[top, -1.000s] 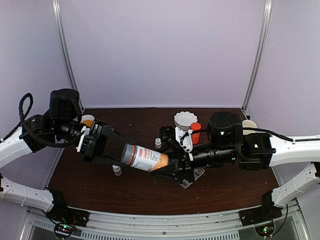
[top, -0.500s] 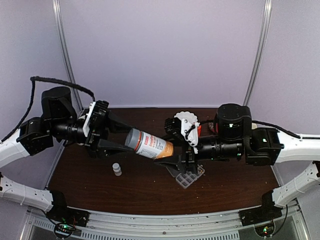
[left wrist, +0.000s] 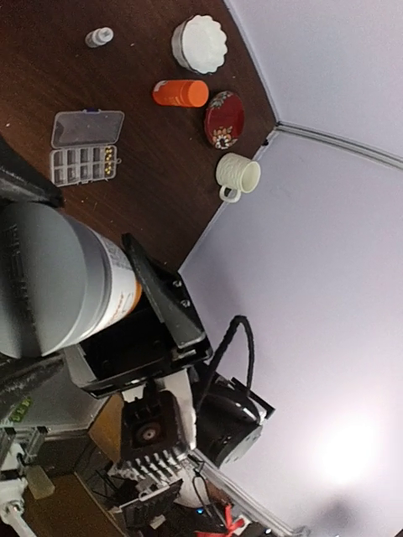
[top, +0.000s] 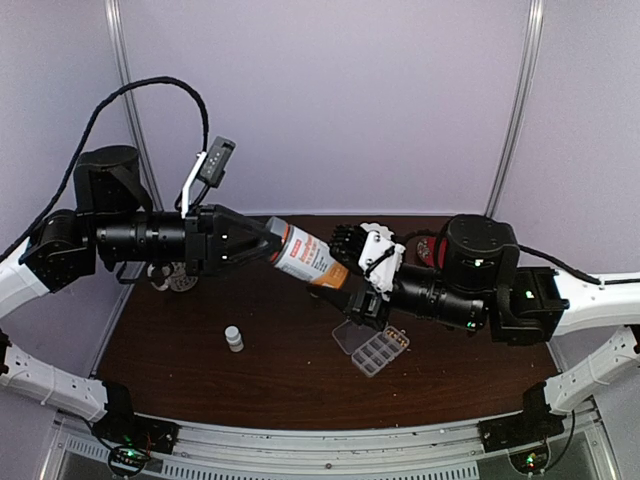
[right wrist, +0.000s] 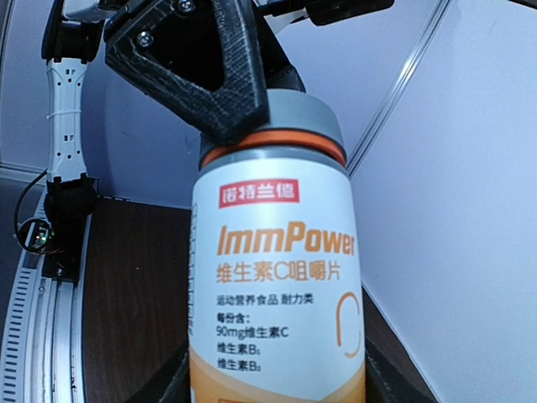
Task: Sort the pills into containers
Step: Unscrew the lid of the pill bottle from the pill bottle.
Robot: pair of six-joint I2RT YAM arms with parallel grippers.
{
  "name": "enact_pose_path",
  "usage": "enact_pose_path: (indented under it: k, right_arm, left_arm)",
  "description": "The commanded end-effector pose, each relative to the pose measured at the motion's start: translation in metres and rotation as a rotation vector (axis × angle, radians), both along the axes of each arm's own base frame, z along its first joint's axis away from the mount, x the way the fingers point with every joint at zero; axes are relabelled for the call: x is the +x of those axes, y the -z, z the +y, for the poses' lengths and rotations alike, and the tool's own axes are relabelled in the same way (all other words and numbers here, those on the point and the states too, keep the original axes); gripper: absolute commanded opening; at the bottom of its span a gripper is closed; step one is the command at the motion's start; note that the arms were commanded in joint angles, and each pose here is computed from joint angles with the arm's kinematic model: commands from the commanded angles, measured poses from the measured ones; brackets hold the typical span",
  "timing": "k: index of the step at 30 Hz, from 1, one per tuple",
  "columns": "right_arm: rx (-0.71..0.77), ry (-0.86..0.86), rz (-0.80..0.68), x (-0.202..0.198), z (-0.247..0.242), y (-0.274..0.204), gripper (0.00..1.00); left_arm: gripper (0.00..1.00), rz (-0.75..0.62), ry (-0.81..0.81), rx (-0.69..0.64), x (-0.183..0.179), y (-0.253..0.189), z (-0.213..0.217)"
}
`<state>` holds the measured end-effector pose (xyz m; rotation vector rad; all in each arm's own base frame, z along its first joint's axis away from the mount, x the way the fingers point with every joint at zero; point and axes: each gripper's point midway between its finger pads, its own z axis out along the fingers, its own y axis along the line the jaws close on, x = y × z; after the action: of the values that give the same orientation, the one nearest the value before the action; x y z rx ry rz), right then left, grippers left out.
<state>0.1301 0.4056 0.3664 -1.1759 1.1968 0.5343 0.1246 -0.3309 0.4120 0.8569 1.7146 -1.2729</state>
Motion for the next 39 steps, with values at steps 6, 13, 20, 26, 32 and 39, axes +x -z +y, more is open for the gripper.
enact_pose_path:
  k: [6, 13, 20, 26, 32, 39]
  right_arm:
    - [-0.049, 0.137, -0.077, 0.015, -0.010, 0.016, 0.00]
    - [0.033, 0.060, 0.027, 0.001, -0.017, 0.018, 0.00]
    - [0.068, -0.027, 0.131, -0.009, -0.022, 0.025, 0.00]
    - [0.096, -0.209, 0.283, -0.029, -0.014, 0.023, 0.00]
    - [0.077, -0.335, 0.374, -0.046, -0.003, 0.025, 0.00]
    - [0.056, -0.360, 0.384, -0.049, 0.004, 0.029, 0.00]
  left_arm:
    - [0.13, 0.531, -0.057, -0.201, 0.010, -0.011, 0.001]
    - [0.92, 0.296, -0.064, -0.144, 0.017, -0.031, 0.010]
    - [0.98, -0.150, -0.065, -0.090, 0.026, -0.041, 0.016]
    - [0.98, -0.871, 0.238, -0.013, -0.023, -0.002, 0.020]
    - [0.97, -1.090, 0.367, 0.091, -0.027, 0.037, 0.013]
    - [0.97, -1.189, 0.499, 0.072, -0.044, 0.045, 0.012]
